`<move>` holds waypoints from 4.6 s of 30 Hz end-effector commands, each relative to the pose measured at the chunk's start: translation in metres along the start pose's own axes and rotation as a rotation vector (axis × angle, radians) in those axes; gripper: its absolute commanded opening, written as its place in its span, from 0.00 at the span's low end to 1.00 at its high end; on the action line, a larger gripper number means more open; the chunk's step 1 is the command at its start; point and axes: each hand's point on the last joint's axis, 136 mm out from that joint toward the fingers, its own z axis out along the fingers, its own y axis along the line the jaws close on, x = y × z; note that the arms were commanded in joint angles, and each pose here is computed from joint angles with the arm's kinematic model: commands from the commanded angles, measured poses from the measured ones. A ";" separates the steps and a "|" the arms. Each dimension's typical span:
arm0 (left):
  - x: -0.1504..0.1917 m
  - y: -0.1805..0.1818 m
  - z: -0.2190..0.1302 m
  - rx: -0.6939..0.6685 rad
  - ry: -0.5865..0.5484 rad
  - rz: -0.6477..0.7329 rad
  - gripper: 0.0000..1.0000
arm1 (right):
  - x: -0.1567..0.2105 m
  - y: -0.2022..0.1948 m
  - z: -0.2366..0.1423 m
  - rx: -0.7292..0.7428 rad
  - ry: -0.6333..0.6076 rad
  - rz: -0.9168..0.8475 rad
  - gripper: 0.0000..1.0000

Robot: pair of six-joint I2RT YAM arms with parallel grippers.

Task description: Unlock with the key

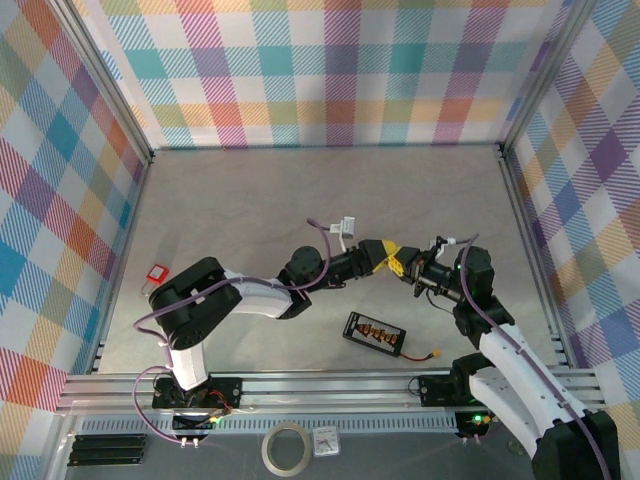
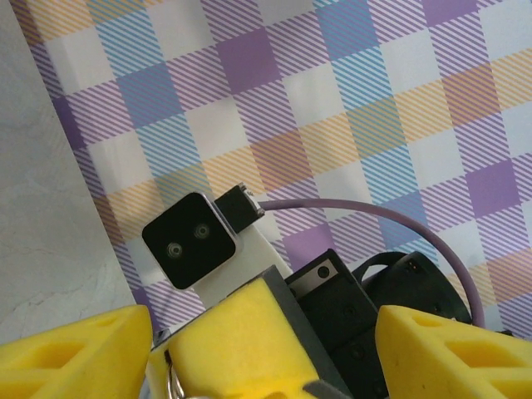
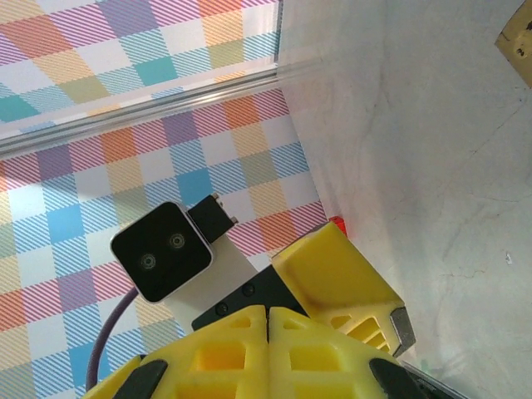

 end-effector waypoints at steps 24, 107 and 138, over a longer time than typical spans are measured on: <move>0.034 -0.021 -0.016 0.066 0.096 0.027 0.55 | -0.008 0.000 -0.009 0.034 -0.051 -0.024 0.00; 0.070 -0.031 -0.062 -0.141 0.849 0.374 0.00 | 0.076 0.013 -0.052 -0.115 0.312 -0.937 0.58; 0.085 -0.032 -0.049 -0.088 0.890 0.372 0.00 | 0.082 -0.015 -0.048 -0.179 0.356 -0.870 0.35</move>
